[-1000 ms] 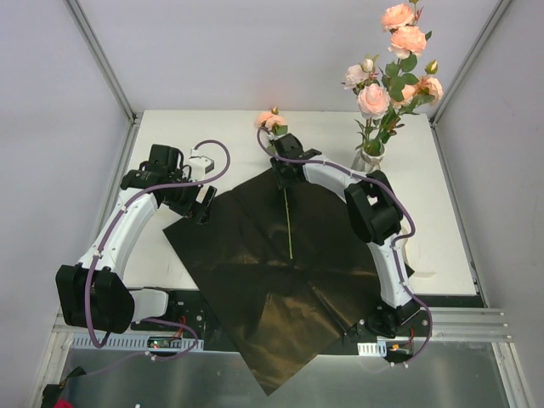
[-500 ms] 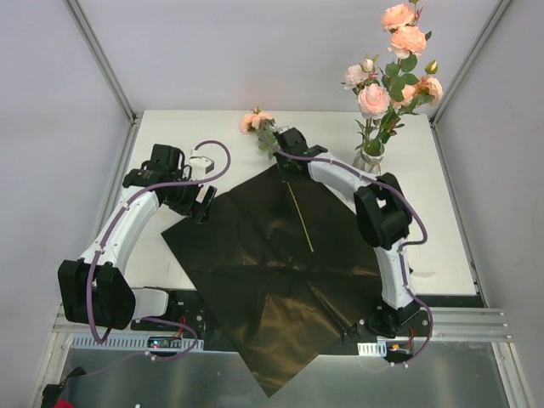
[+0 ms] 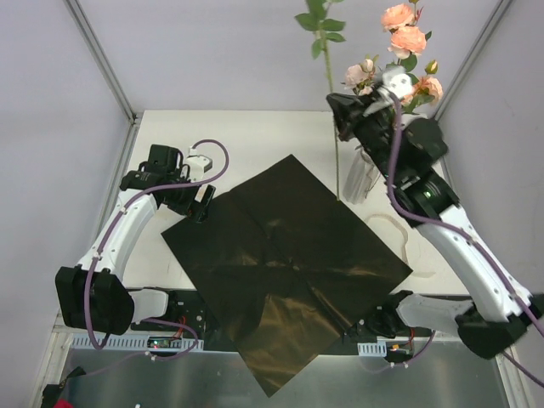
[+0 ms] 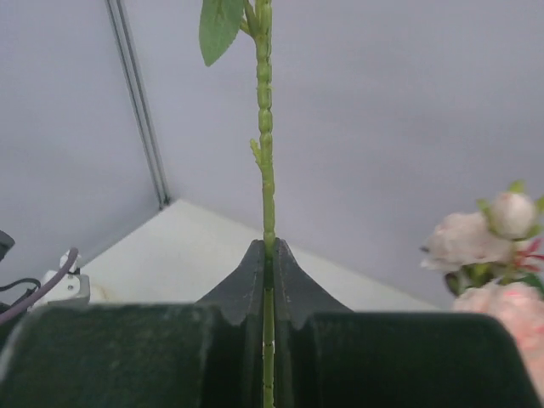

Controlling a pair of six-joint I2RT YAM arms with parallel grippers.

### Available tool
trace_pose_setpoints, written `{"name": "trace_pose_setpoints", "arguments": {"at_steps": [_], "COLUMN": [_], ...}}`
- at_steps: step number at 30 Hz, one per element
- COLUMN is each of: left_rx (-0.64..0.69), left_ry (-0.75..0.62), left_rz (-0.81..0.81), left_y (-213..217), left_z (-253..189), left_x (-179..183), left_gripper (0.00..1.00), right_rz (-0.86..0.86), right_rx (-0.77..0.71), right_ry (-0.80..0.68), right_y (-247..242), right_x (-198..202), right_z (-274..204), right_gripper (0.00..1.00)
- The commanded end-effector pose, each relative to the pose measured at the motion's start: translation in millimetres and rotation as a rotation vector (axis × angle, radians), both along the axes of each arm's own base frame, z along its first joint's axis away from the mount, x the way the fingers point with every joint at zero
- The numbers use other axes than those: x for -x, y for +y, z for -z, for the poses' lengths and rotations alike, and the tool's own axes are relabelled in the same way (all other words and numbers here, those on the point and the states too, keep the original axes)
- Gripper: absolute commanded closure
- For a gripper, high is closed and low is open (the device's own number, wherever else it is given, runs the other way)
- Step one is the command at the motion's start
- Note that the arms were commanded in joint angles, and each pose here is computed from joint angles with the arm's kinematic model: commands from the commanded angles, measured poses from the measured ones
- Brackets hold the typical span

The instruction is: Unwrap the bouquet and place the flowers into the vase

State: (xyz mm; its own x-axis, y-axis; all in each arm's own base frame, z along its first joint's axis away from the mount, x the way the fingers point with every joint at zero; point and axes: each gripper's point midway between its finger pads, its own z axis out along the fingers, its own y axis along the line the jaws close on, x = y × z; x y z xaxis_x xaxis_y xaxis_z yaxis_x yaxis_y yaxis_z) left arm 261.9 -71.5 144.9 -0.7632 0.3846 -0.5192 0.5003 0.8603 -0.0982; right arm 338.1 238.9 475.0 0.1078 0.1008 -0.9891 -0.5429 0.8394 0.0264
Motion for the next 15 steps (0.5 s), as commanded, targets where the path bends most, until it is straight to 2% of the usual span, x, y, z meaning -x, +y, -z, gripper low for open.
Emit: {"name": "trace_pose_setpoints", "arguments": {"at_steps": [1, 5, 8, 10, 15], "left_rx": [0.012, 0.015, 0.022, 0.031, 0.054], "left_ry": [-0.036, -0.045, -0.049, -0.051, -0.054], "left_rz": [-0.025, -0.026, -0.019, -0.016, -0.003], "left_y": [3.1, 3.1, 1.4, -0.4, -5.5], "left_z": [-10.5, -13.5, -15.8, -17.8, -22.8], "left_x": [-1.1, -2.6, -4.4, -6.5, -11.9], "left_gripper": [0.13, 0.13, 0.13, 0.13, 0.13], "right_rz": [0.061, 0.289, 0.453, 0.543, 0.637], "right_rx": [0.018, -0.086, -0.161, -0.186, -0.254], "right_ry": [-0.287, -0.438, -0.477, -0.481, -0.504], "right_y": [-36.0, -103.5, -147.7, -169.6, -191.3], "right_x": [30.0, 46.5, 46.2, 36.7, 12.3], "right_z": [-43.1, -79.6, -89.1, -87.8, -92.9], "right_gripper": [0.99, 0.99, 0.99, 0.99, 0.99]}}
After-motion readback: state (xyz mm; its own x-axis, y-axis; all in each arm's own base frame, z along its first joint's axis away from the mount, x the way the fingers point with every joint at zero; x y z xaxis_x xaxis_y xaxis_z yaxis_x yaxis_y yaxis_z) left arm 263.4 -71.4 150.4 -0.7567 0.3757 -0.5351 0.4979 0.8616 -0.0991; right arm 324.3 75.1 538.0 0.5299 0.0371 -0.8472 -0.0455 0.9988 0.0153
